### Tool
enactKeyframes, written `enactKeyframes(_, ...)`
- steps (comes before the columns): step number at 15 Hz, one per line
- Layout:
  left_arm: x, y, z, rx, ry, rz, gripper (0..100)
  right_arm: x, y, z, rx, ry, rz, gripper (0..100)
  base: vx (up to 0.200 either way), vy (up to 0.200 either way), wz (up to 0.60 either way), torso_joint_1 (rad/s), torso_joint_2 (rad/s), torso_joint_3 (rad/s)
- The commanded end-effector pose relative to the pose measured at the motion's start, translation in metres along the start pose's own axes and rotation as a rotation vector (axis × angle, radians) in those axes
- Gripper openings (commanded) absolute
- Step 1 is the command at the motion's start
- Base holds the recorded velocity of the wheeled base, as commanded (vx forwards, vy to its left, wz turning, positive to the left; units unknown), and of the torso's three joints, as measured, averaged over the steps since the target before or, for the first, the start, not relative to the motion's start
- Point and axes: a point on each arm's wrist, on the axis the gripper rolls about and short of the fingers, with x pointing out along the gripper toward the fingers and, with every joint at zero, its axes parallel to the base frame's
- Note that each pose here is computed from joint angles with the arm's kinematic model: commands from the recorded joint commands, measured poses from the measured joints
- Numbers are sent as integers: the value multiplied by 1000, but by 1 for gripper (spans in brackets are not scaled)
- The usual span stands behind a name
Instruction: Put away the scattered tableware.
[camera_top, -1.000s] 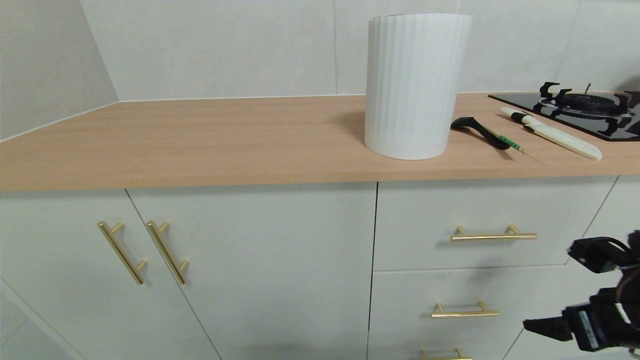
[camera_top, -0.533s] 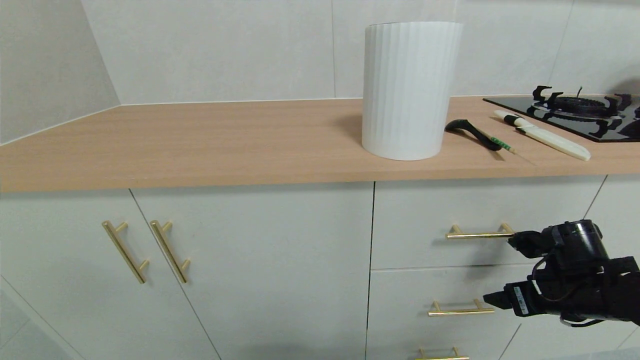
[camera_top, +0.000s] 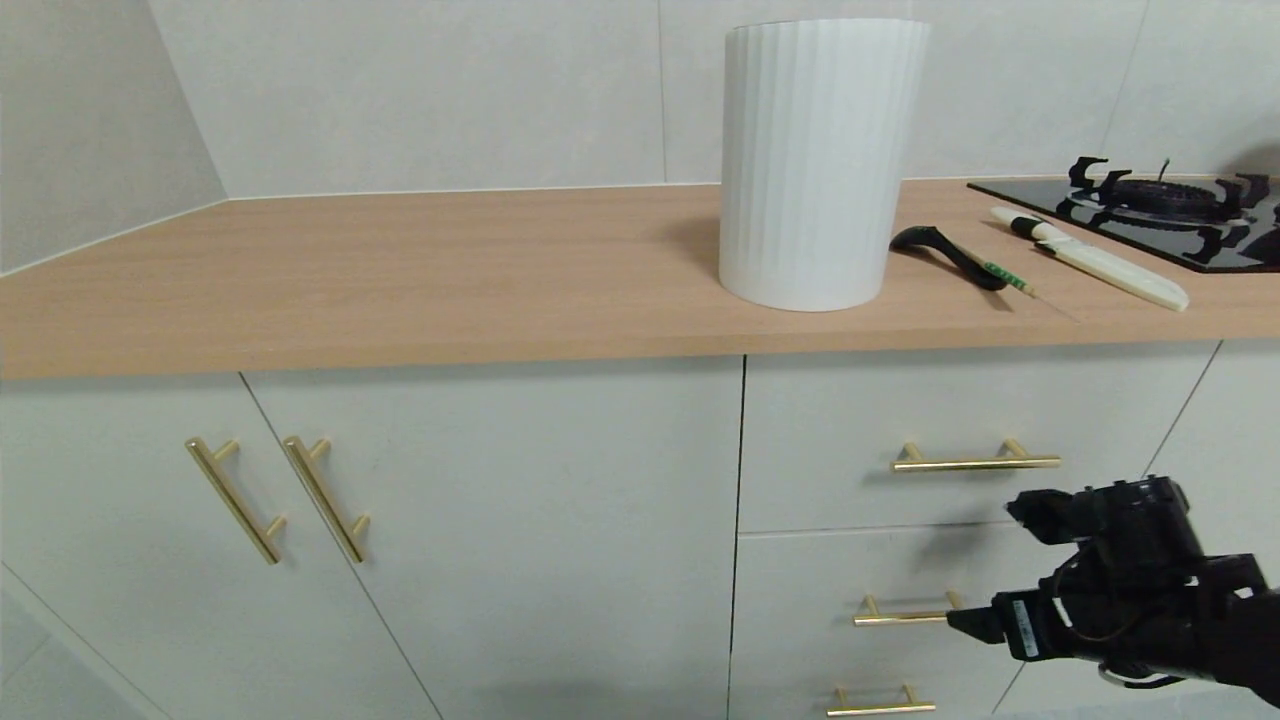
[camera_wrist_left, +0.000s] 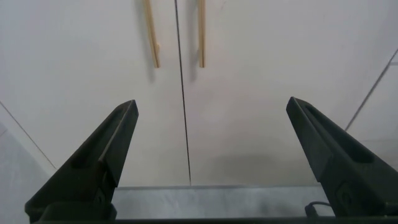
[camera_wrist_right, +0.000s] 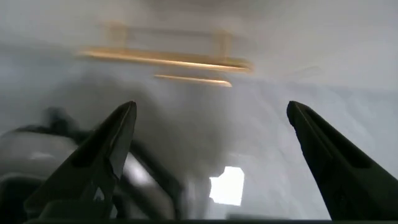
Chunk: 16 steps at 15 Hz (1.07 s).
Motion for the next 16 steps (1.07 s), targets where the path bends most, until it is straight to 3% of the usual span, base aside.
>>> enactKeyframes(1, 0, 0, 0, 0, 2, -1, 100, -79, 3, 11, 60, -265, 102, 100, 0, 0, 0, 0, 0, 0)
enactKeyframes(2, 0, 0, 0, 0, 2, -1, 100, -98, 1, 8, 68, -297, 99, 100, 0, 0, 0, 0, 0, 0)
enactKeyframes(7, 0, 0, 0, 0, 2, 1, 100, -121, -1, -13, 76, -249, 101, 100, 0, 0, 0, 0, 0, 0)
enactKeyframes(14, 0, 0, 0, -2, 2, 1, 100, -86, -2, -18, 85, -88, 78, 100, -171, 0, 0, -2, 0, 2)
enactKeyframes(16, 0, 0, 0, -2, 2, 1, 100, -59, -2, -13, 81, -73, 70, 100, 0, 0, 0, 0, 0, 0)
